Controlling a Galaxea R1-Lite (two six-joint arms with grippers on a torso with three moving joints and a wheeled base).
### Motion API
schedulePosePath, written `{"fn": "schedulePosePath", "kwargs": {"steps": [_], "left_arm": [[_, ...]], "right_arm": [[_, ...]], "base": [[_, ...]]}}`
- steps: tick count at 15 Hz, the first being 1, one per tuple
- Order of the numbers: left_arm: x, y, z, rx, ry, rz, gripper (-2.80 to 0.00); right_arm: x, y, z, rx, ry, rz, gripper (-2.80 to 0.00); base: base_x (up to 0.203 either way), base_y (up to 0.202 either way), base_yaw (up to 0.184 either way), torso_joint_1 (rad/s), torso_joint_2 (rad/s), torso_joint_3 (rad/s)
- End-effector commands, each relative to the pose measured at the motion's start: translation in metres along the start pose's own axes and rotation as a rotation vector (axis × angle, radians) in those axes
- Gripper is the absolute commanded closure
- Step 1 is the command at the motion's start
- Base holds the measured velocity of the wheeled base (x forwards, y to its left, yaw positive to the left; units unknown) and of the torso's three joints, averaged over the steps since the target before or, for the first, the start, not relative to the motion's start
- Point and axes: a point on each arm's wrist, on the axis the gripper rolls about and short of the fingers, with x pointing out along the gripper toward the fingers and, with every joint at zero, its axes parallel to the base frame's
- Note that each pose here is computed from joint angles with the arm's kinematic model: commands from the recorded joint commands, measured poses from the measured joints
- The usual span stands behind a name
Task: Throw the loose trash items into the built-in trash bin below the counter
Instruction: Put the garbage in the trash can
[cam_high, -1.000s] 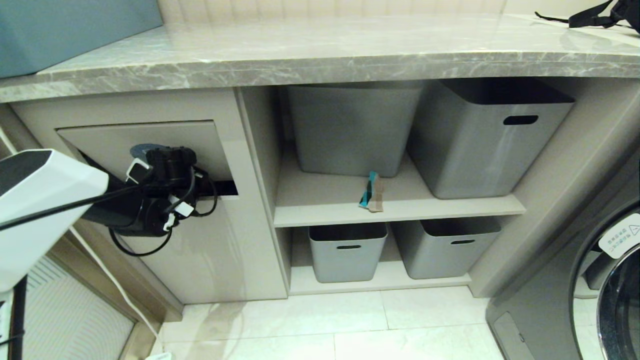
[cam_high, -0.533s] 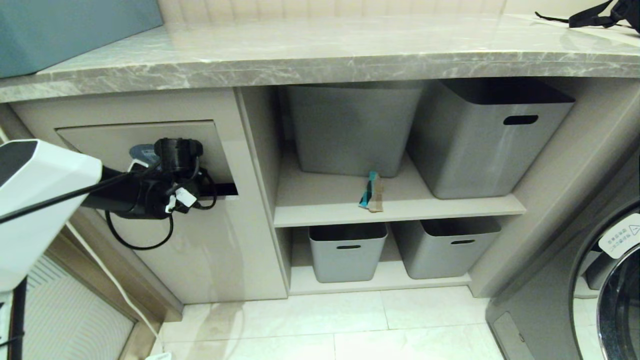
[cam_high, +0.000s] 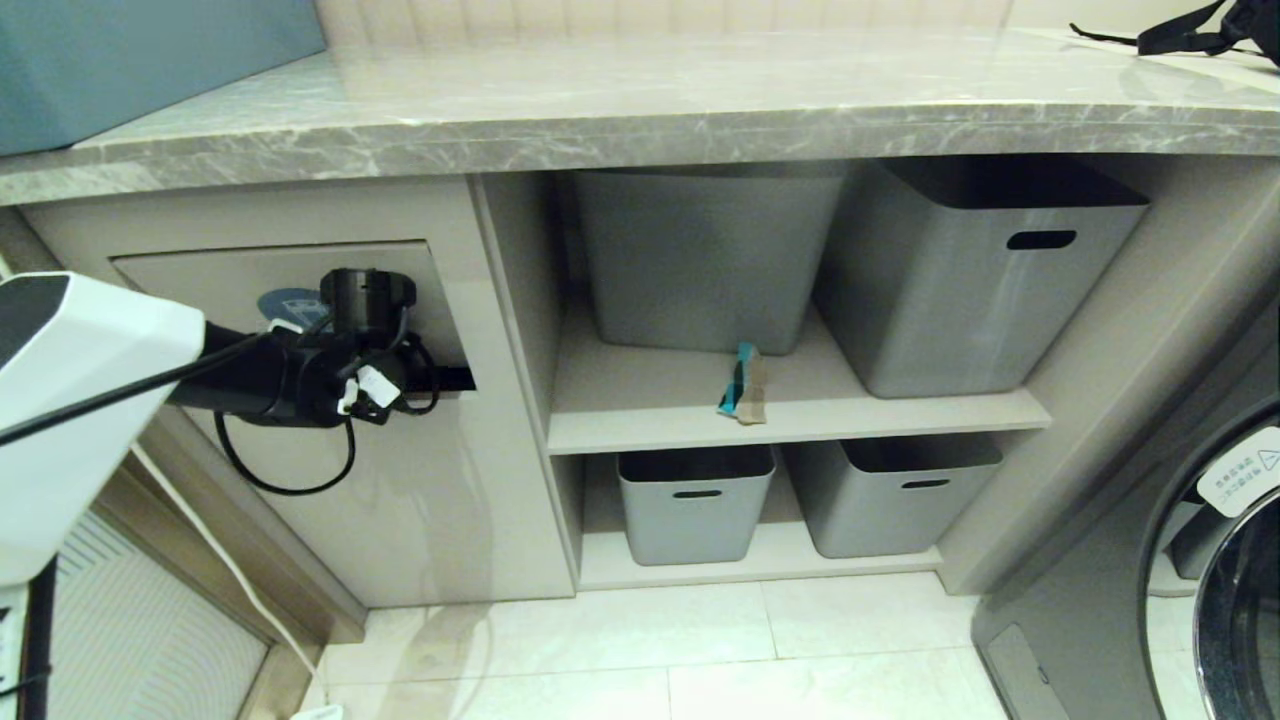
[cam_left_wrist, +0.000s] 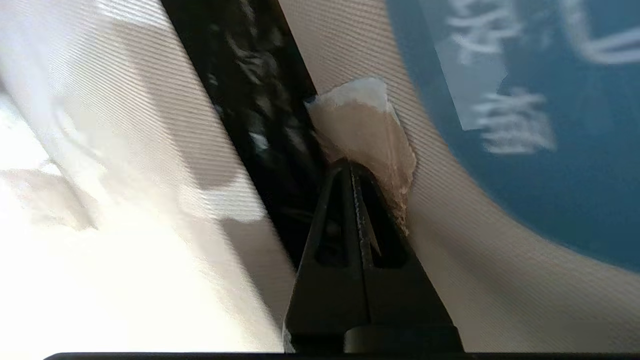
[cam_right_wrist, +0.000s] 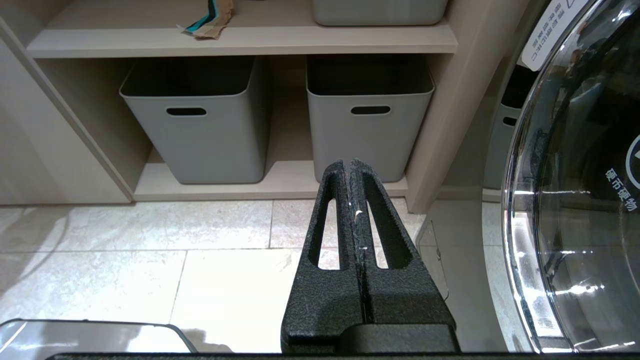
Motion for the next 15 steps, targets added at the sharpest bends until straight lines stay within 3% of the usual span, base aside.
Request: {"fn": "schedulePosePath", "kwargs": {"steps": [1,3,9,15], "left_arm": [[-0.003,-0.0082,0.0016,-0.039,0.006,0.008,0.0],[-0.0061,-0.0151,0.0009,-0.075,0.022,0.024,0.0],[-0.0052,-0.0169,0.0023,-0.095,0.018,0.023,0.0],[-0.0073,-0.0137,0.0022,-0.171,0.04,0.093,0.0]], "right_arm": [[-0.0001,0.0,0.0,0.0,-0.001,0.001,0.0],[-0.0001,0.0,0.0,0.0,-0.001,0.001,0.0],[-0.0001,0.0,0.0,0.0,-0.001,0.001,0.0],[-0.0001,0.0,0.0,0.0,-0.001,0.001,0.0]], "base": [[0.0,0.0,0.0,0.0,0.0,0.0],[0.0,0.0,0.0,0.0,0.0,0.0],[0.0,0.0,0.0,0.0,0.0,0.0],[0.0,0.0,0.0,0.0,0.0,0.0]]}}
